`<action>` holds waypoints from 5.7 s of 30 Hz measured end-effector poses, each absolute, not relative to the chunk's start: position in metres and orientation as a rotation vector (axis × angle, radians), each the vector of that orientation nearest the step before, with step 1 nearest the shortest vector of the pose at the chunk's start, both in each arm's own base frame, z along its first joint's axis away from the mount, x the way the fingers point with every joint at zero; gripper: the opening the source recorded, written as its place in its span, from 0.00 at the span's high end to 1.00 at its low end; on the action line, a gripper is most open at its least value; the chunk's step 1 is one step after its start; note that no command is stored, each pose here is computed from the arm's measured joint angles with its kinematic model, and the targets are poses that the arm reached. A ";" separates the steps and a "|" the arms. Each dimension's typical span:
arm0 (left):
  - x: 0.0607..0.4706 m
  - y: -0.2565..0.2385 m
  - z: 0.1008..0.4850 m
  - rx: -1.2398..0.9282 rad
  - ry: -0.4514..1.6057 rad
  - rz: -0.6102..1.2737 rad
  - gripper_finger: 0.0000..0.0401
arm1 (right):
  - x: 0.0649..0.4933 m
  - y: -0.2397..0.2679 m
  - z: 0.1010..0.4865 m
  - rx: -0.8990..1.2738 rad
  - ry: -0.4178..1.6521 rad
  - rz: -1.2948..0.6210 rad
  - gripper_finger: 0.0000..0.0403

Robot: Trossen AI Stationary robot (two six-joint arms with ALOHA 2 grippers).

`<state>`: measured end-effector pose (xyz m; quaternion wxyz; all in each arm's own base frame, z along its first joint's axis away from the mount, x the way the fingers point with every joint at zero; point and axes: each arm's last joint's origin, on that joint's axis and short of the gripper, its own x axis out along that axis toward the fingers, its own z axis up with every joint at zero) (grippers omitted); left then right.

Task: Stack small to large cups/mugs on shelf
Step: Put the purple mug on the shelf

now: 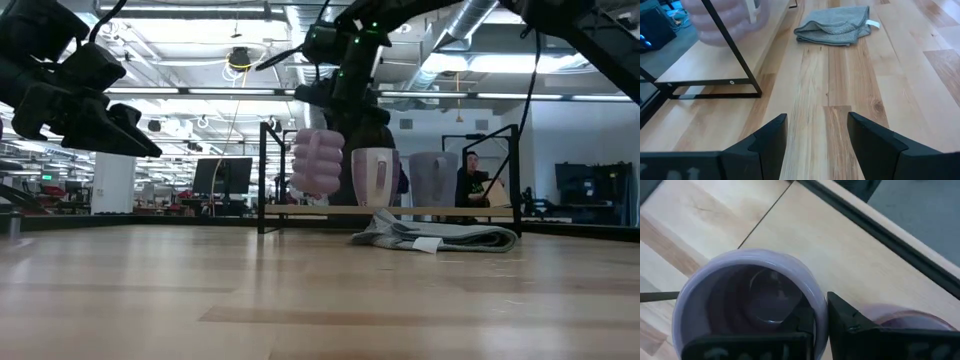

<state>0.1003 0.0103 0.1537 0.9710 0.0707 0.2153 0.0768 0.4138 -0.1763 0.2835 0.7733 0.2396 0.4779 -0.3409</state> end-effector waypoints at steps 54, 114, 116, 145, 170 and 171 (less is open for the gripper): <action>0.100 0.010 0.153 0.143 0.438 0.156 0.50 | 0.419 -0.189 0.277 0.511 1.004 -0.723 0.91; 0.100 0.010 0.153 0.144 0.438 0.156 0.50 | 0.424 -0.194 0.250 0.481 1.047 -0.734 0.85; 0.100 0.010 0.153 0.144 0.438 0.156 0.50 | 0.423 -0.194 0.249 0.481 1.051 -0.735 0.84; 0.100 0.010 0.153 0.154 0.438 0.154 0.50 | 0.425 -0.194 0.249 0.443 1.051 -0.704 0.79; 0.100 0.010 0.153 0.154 0.438 0.154 0.50 | 0.428 -0.197 0.250 0.388 1.037 -0.676 0.72; 0.100 0.010 0.153 0.154 0.438 0.154 0.50 | 0.427 -0.197 0.252 0.387 1.041 -0.677 0.72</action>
